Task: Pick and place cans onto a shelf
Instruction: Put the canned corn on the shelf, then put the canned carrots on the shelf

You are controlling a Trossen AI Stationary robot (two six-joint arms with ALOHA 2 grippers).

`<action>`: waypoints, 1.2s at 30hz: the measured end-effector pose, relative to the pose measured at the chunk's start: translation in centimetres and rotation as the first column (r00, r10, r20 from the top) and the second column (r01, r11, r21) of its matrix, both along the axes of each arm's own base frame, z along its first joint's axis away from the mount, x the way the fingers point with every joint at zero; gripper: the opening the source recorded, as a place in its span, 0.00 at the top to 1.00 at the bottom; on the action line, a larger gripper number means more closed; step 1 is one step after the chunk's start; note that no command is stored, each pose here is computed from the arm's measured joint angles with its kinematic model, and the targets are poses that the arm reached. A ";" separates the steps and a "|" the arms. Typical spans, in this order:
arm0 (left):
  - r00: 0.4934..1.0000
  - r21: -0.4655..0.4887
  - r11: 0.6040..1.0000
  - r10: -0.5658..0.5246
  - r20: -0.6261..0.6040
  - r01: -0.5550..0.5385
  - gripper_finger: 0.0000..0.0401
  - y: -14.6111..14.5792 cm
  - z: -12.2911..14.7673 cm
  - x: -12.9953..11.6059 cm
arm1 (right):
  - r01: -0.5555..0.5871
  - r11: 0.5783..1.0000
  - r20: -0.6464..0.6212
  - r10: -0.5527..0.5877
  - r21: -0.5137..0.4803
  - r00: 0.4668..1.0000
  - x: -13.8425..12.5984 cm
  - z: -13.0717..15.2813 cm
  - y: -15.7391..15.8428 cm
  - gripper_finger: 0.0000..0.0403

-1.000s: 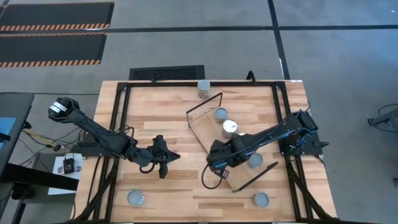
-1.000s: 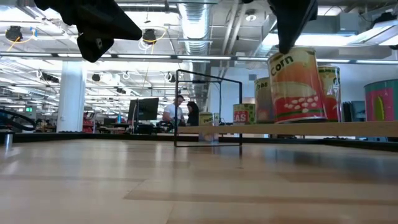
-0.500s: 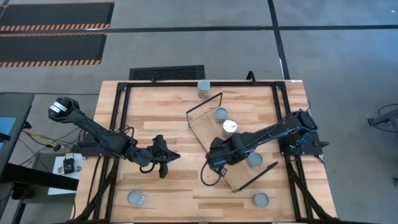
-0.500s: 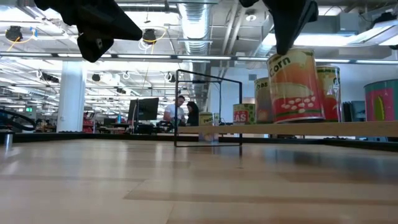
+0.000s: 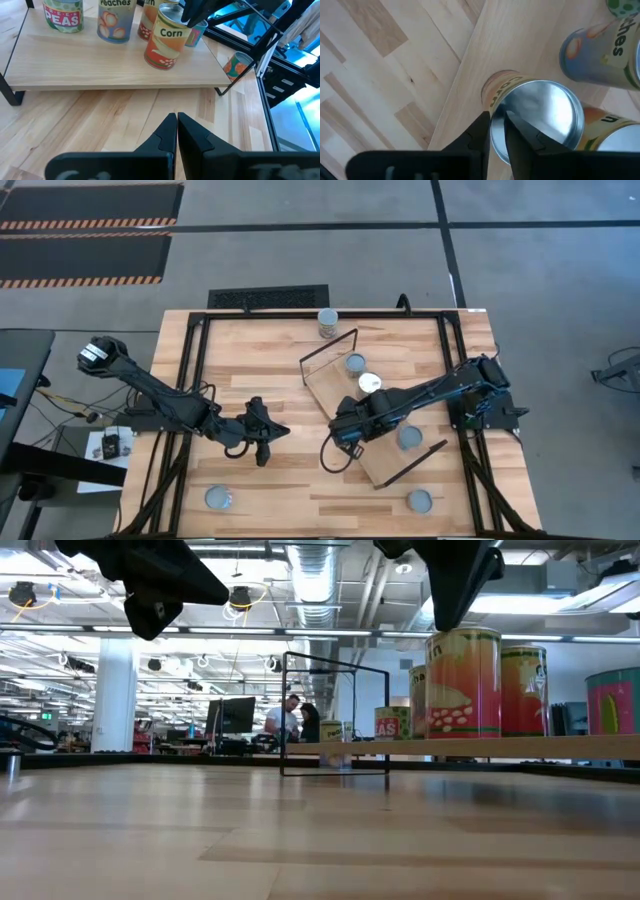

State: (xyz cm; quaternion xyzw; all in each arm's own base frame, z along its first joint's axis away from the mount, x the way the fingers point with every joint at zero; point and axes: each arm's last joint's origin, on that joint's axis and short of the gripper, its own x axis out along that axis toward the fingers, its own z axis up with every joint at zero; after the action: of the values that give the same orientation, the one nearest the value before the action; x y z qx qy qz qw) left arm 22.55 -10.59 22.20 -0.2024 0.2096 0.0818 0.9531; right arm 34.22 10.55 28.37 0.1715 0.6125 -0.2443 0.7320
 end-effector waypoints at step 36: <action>0.997 0.003 0.998 -0.070 -0.030 0.070 1.00 3.6 0.1 1.7 | -0.177 0.978 0.814 0.191 -0.110 0.548 -8.1 5.0 2.8 0.99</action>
State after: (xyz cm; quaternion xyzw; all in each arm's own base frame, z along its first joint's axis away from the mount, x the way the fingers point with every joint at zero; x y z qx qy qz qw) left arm 24.21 -7.01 22.26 -0.1919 0.2305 0.0517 0.9526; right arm 26.11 13.36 33.39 0.1948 0.2156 -0.0636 0.9547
